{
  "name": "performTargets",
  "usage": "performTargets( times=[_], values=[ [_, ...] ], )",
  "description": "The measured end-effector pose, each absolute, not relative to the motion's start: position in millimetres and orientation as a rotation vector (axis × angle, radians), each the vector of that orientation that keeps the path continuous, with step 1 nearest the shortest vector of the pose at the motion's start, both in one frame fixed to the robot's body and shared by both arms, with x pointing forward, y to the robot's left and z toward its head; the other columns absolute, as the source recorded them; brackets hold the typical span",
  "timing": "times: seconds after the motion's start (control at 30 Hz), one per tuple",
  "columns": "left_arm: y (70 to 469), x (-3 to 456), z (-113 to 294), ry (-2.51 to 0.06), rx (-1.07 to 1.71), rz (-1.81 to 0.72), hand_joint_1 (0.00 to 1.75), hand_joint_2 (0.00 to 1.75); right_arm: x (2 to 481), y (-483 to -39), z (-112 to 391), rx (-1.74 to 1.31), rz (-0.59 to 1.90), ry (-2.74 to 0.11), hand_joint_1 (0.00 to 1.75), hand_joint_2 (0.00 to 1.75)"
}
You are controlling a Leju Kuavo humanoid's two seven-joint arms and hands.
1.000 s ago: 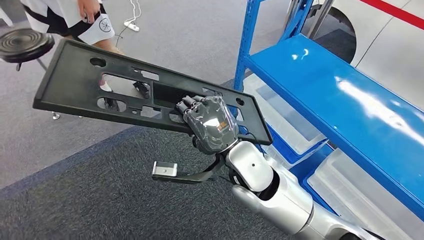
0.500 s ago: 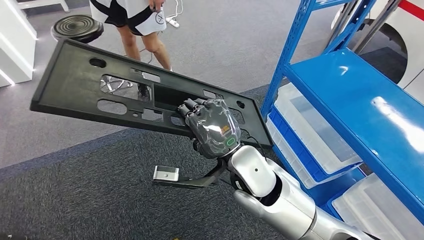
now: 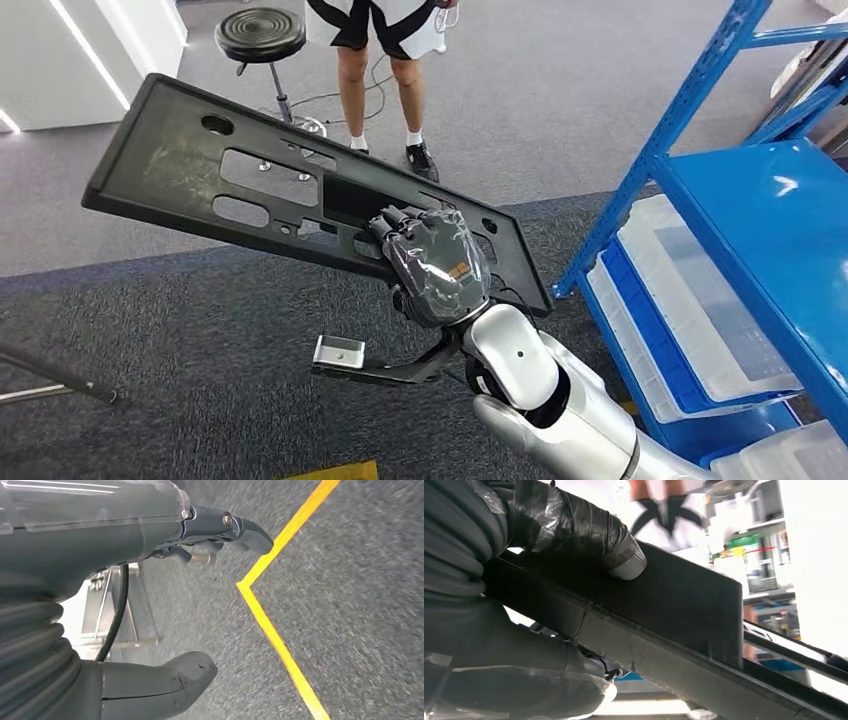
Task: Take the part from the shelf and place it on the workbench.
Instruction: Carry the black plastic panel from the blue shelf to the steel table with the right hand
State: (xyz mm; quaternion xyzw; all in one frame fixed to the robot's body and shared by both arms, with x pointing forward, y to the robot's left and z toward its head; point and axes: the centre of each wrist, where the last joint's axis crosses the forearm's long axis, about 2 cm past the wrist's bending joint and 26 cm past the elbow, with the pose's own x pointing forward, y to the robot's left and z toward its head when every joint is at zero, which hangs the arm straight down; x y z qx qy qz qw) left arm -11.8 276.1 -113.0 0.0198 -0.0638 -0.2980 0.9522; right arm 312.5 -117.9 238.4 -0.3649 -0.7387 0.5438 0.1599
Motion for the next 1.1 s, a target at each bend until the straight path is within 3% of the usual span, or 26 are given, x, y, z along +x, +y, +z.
performTargets(
  times=[0.17, 0.47, 0.77, 1.1],
  values=[
    [281, -15, -113, -0.127, 0.066, -0.559, 0.0, 1.75, 308, -132, 235, -1.105, 1.496, -2.099, 1.75, 1.75],
    [305, -13, -113, -0.164, 0.072, -0.352, 0.0, 1.75, 286, -252, 199, -1.19, 1.395, -2.045, 1.75, 1.75],
    [317, -13, -112, -0.107, 0.049, -0.199, 0.0, 1.75, 290, -260, 197, -1.196, 1.452, -2.028, 1.75, 1.75],
    [325, -17, -110, -0.125, 0.053, -0.204, 0.0, 1.75, 295, -268, 191, -1.179, 1.459, -2.003, 1.75, 1.75]
  ],
)
